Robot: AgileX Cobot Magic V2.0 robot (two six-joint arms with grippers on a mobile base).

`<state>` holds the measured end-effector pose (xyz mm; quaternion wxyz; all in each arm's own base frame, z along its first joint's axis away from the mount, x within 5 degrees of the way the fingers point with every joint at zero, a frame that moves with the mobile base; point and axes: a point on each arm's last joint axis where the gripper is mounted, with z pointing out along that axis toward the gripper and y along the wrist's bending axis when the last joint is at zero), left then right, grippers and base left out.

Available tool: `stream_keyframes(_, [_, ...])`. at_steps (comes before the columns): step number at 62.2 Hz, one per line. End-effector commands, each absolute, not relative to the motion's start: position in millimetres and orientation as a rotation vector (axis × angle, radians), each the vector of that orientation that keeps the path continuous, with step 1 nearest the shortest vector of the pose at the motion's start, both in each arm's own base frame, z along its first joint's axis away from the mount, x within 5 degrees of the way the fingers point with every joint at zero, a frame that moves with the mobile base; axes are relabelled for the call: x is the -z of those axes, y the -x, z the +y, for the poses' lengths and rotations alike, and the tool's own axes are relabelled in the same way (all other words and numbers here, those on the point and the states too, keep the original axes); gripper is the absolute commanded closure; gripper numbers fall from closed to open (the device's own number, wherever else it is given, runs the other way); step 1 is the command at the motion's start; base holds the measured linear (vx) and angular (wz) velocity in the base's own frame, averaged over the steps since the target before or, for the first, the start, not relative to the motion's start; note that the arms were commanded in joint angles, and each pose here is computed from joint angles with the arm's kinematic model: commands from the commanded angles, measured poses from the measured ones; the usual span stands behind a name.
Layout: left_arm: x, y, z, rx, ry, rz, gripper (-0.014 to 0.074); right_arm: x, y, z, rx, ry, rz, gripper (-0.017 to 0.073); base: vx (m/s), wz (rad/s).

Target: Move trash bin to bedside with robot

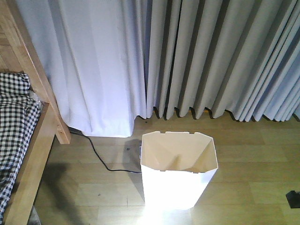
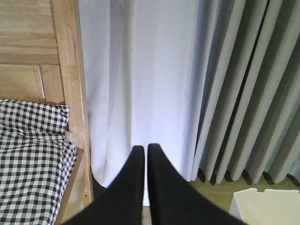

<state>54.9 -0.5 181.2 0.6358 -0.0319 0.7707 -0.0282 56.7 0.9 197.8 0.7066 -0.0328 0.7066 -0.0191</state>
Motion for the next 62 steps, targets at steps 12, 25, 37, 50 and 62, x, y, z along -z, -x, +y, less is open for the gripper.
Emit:
stream_keyframes(12, [-184.2, -55.3, -0.3, 0.071, 0.080, 1.689, 0.0599, -203.7, -55.8, 1.2, 0.049, 0.077, 1.483, 0.0568, 0.00, 0.00])
stream_keyframes(25, [-184.2, -55.3, -0.3, 0.071, 0.080, 1.689, 0.0599, -203.7, -55.8, 1.4, 0.047, 0.079, 1.482, 0.0568, 0.00, 0.00])
stream_keyframes(37, [-184.2, -55.3, -0.3, 0.071, 0.080, 1.689, 0.0599, -203.7, -55.8, 1.4, 0.047, 0.079, 1.482, 0.0568, 0.00, 0.00])
stream_keyframes(50, [-184.2, -55.3, -0.3, 0.071, 0.080, 1.689, 0.0599, -203.7, -55.8, 1.4, 0.047, 0.079, 1.482, 0.0568, 0.00, 0.00])
stream_keyframes(62, [-184.2, -55.3, -0.3, 0.071, 0.080, 1.689, 0.0599, -203.7, -55.8, 1.4, 0.047, 0.079, 1.482, 0.0568, 0.00, 0.00])
